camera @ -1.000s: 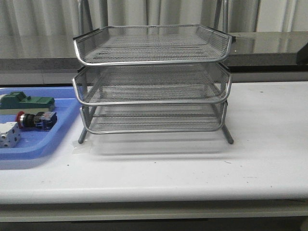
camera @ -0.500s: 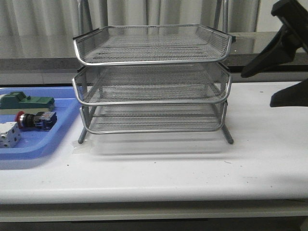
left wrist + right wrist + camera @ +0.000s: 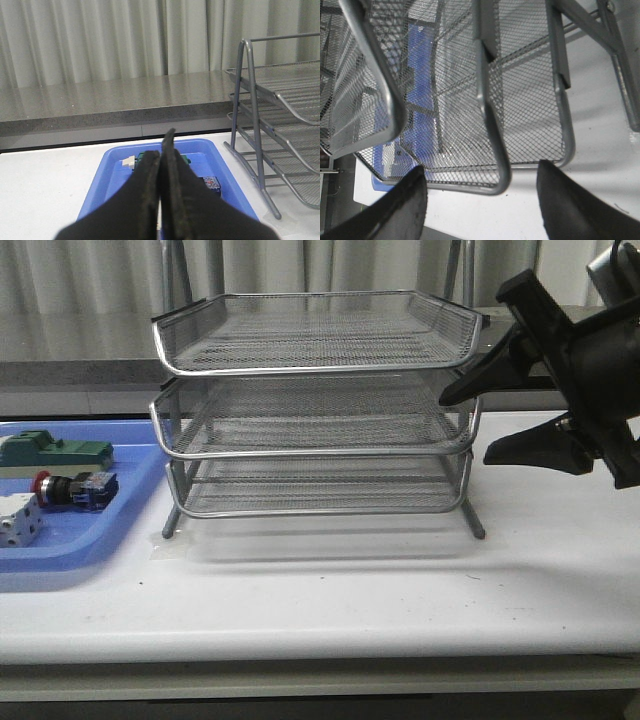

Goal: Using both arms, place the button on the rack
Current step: 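Reach the right gripper to the middle mesh tray's front edge and grasp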

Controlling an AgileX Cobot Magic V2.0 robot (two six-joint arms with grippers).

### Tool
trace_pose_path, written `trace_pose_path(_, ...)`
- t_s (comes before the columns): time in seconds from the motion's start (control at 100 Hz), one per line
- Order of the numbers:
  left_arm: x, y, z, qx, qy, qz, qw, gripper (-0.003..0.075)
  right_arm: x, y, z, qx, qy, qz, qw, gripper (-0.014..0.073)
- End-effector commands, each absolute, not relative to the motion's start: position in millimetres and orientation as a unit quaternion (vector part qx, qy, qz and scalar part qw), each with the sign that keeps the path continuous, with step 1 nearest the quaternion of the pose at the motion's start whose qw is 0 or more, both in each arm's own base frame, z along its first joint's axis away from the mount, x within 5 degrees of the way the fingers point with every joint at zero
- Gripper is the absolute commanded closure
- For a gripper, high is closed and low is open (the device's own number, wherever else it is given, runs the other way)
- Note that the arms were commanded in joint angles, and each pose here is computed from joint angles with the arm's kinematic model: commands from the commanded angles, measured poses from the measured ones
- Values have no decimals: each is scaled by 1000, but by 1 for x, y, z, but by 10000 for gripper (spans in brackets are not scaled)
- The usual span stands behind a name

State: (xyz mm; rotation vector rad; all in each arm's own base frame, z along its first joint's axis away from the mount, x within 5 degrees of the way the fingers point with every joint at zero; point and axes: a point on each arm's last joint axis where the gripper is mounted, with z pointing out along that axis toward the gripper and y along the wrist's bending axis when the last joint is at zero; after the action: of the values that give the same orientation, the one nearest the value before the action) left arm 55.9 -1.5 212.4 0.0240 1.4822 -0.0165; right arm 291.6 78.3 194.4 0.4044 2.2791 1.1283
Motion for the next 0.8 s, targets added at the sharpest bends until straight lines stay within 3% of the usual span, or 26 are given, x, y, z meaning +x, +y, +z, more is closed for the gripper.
trace_pose_path(0.0, 54, -2, 210, 6, 644, -17, 765, 741, 300, 84, 214, 129, 824, 462, 300, 119)
trace_pose_path(0.47, 54, -2, 210, 6, 644, -17, 765, 741, 315, 91, 199, 123, 817, 496, 266, 135)
trace_pose_path(0.79, 54, -2, 210, 6, 644, -17, 765, 741, 316, 93, 193, 121, 816, 507, 252, 370)
